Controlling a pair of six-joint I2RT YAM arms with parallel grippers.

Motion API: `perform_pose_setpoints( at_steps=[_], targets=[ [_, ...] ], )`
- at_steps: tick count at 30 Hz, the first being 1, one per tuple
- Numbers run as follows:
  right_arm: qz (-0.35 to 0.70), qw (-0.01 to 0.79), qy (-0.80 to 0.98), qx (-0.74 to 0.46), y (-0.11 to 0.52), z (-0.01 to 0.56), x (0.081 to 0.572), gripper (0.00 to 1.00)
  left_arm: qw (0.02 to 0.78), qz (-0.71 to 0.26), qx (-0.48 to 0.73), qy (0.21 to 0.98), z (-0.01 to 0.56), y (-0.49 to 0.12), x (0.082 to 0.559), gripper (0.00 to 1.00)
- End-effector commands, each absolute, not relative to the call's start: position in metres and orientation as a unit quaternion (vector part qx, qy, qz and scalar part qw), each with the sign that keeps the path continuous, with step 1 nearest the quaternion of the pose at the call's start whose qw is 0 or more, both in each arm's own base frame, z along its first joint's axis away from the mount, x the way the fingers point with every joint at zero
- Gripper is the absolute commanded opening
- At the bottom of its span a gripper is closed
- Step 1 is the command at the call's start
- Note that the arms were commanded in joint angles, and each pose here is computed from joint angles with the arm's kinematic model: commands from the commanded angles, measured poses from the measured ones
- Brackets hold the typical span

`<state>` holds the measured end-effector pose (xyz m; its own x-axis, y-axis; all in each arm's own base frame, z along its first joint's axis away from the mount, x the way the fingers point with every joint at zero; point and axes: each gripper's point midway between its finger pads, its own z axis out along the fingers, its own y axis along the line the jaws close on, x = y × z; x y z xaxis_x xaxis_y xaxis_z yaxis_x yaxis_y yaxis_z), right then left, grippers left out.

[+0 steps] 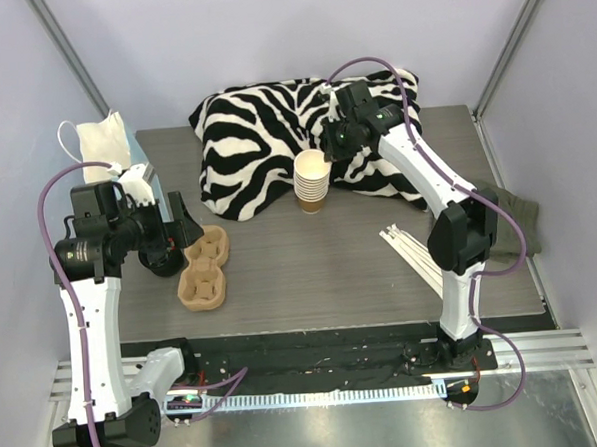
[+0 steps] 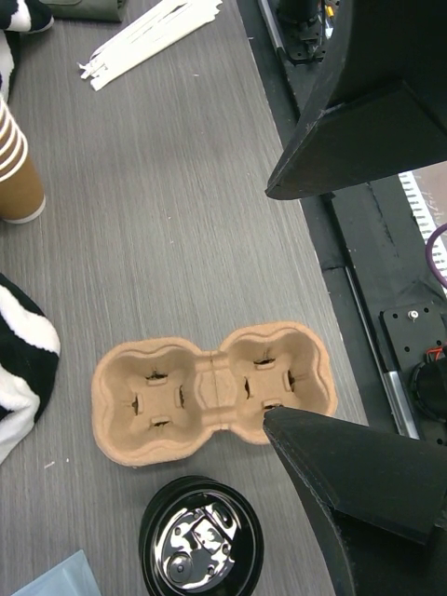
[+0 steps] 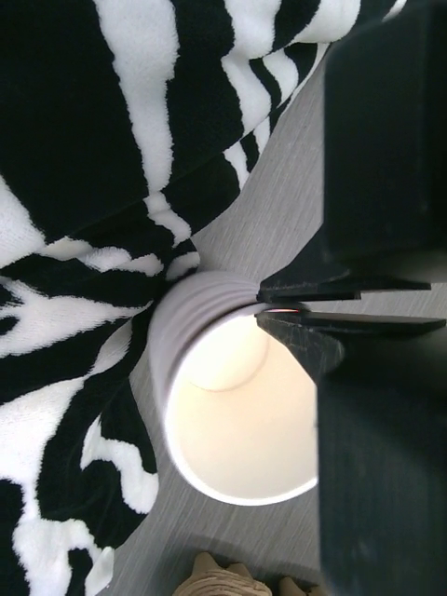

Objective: Pack the takeout coffee

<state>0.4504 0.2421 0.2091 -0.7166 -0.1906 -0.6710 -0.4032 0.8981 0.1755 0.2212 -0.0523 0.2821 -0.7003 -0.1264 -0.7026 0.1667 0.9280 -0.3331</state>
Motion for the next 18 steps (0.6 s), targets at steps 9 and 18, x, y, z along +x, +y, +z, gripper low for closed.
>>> perform_pose_setpoints(
  at_steps=[9, 18],
  targets=[
    [0.186, 0.396, 0.89, -0.127, 0.244, 0.264, 0.462, 0.01, 0.402, -0.196, 0.019, 0.894, 0.287, -0.055, 0.227, 1.0],
    [0.227, 0.411, 0.875, -0.118, 0.242, 0.298, 0.457, 0.01, 0.4, -0.201, 0.026, 0.894, 0.287, -0.057, 0.229, 1.0]
  ],
)
